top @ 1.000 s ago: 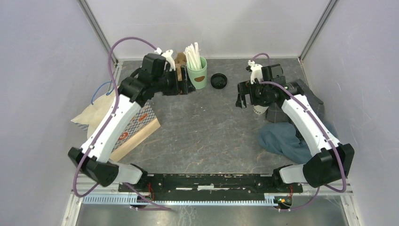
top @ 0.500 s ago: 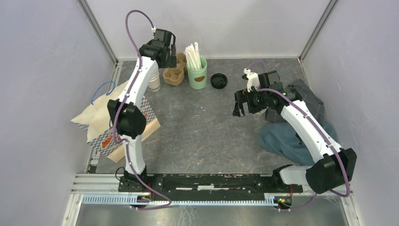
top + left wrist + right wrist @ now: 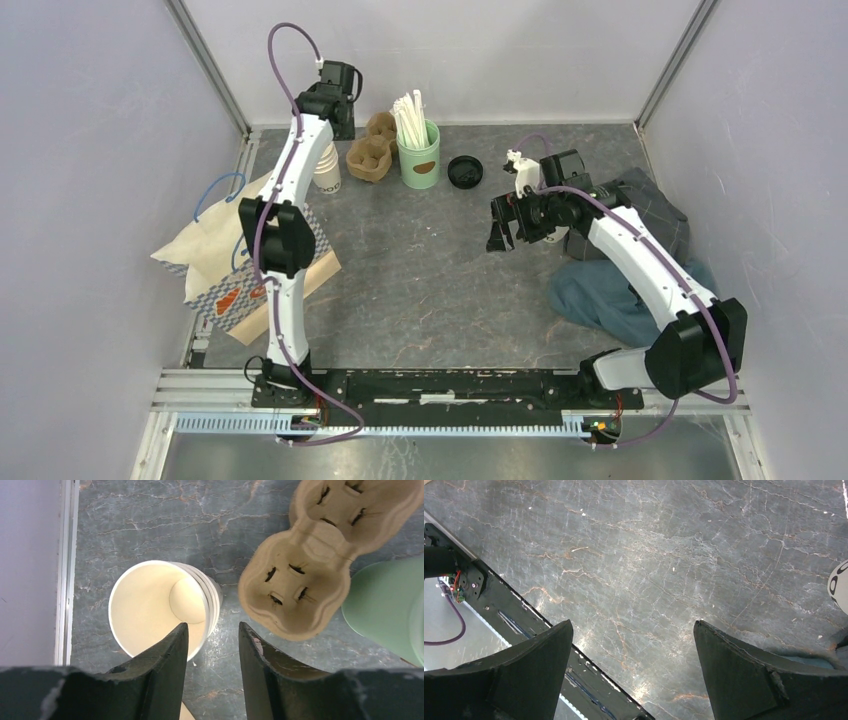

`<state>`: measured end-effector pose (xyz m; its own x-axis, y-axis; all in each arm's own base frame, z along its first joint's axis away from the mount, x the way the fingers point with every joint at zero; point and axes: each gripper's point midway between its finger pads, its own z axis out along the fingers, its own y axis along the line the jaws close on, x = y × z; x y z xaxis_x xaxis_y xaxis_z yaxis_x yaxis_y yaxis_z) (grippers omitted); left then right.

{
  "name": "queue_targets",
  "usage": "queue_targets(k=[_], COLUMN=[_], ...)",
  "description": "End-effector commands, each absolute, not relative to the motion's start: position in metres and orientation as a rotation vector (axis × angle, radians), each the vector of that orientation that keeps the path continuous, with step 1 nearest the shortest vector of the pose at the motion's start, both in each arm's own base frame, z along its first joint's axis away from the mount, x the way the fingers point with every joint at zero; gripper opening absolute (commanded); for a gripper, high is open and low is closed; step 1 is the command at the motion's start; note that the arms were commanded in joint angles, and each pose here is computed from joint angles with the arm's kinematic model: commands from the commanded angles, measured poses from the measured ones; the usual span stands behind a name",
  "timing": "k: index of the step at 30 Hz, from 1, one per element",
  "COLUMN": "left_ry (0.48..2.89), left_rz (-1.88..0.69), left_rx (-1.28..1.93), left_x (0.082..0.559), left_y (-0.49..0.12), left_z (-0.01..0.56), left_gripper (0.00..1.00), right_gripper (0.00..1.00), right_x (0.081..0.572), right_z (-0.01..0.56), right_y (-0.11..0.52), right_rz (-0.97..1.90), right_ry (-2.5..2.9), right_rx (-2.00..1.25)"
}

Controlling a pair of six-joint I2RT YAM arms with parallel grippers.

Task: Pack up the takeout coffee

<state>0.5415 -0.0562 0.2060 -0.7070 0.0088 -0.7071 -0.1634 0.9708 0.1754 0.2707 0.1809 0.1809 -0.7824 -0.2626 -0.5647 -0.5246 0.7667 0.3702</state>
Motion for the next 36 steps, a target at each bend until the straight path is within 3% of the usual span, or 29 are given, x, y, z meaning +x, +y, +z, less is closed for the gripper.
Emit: queue_targets(k=[1, 19, 22, 36], left_ry=[2.311, 2.316, 2.309, 2.219], left_rz=[0.290, 0.309, 0.312, 0.470], left_rx=[-0.086, -0.101, -0.097, -0.178], left_x=[0.558, 0.564, 0.563, 0.530], left_y=[-0.049, -0.043, -0.042, -0.030], left_z=[0.207, 0.199, 0.204, 0.259], left_gripper=[0.47, 0.13, 0.04, 0.02], right_gripper=[0.98, 0.98, 0.98, 0.98], right_x=[0.276, 0.283, 0.283, 0.278], right_z=[0.193, 0.192, 0.191, 0.187], right_y=[0.189, 0.191, 0.193, 0.197], right_rz=[0.742, 0.743, 0.755, 0.781], right_ry=[2.399, 2.403, 2.405, 2.410], right_rx=[-0.638, -0.631, -0.631, -0.646])
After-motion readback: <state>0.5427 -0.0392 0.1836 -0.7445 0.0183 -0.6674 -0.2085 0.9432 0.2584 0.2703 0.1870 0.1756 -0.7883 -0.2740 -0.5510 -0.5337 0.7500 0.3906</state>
